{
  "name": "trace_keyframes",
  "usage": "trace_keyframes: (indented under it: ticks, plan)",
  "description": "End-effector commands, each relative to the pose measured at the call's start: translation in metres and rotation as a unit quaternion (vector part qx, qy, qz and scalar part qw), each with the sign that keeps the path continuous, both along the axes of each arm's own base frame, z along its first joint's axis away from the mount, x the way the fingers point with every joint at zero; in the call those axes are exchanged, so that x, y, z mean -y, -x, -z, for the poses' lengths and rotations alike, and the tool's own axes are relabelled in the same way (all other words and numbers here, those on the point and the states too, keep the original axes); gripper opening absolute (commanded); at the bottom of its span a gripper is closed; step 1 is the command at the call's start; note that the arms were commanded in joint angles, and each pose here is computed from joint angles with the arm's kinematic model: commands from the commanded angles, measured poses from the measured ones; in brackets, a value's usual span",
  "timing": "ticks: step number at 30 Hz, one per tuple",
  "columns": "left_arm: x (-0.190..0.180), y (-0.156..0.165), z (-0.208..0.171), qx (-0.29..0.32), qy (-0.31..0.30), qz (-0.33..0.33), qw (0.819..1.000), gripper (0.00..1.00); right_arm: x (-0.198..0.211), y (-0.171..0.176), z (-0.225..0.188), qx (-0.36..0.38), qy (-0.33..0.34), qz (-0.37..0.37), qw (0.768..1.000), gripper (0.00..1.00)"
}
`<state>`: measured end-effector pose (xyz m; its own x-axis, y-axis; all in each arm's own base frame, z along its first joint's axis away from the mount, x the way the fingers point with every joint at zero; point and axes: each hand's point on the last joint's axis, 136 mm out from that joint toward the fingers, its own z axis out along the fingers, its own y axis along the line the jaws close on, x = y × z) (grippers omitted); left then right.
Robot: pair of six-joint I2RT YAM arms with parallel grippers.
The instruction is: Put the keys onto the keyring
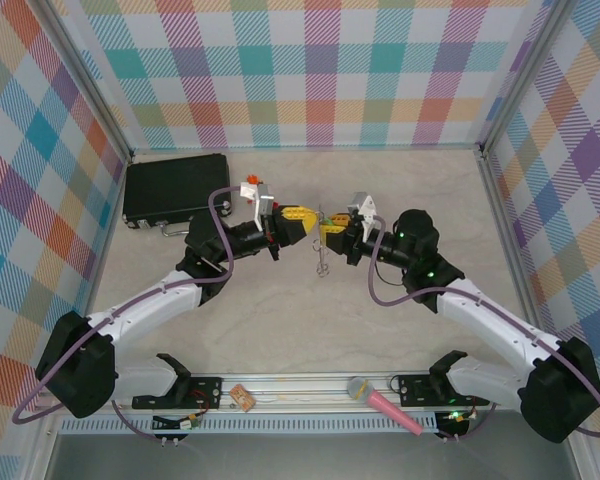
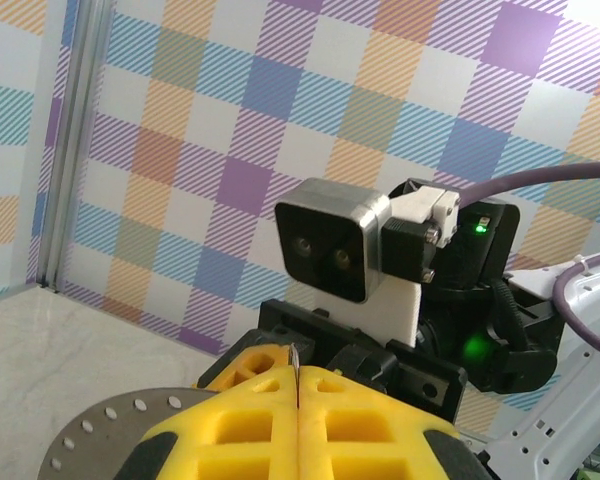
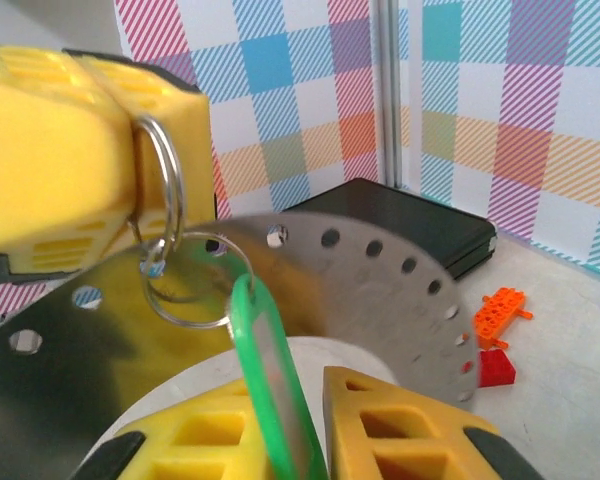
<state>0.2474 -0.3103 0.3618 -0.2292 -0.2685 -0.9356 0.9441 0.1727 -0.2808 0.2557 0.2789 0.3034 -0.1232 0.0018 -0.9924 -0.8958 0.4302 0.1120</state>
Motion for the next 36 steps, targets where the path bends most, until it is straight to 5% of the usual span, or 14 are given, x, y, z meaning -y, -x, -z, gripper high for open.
trace_keyframes:
  ticks: [1,8,12,27,36]
  plan:
    - [0.001,0.008,-0.016,0.027,0.016,0.016,0.999,0.0,0.003,0.002,-0.011,0.031,-0.011,0.006,0.999,0.16]
    - [0.002,0.008,-0.013,0.024,0.013,0.018,0.999,0.0,-0.001,0.008,-0.012,0.03,-0.011,-0.015,0.999,0.11]
    - [0.002,0.007,-0.012,0.024,0.009,0.016,1.0,0.0,-0.001,0.011,-0.011,0.03,-0.009,-0.021,0.999,0.0]
    - [0.008,0.002,0.011,0.005,-0.038,0.016,0.999,0.0,0.007,0.011,-0.01,0.032,0.046,-0.003,0.998,0.0]
    - [0.004,-0.011,0.03,-0.01,-0.063,-0.028,0.998,0.31,0.016,0.005,-0.01,0.029,0.059,0.03,0.997,0.0]
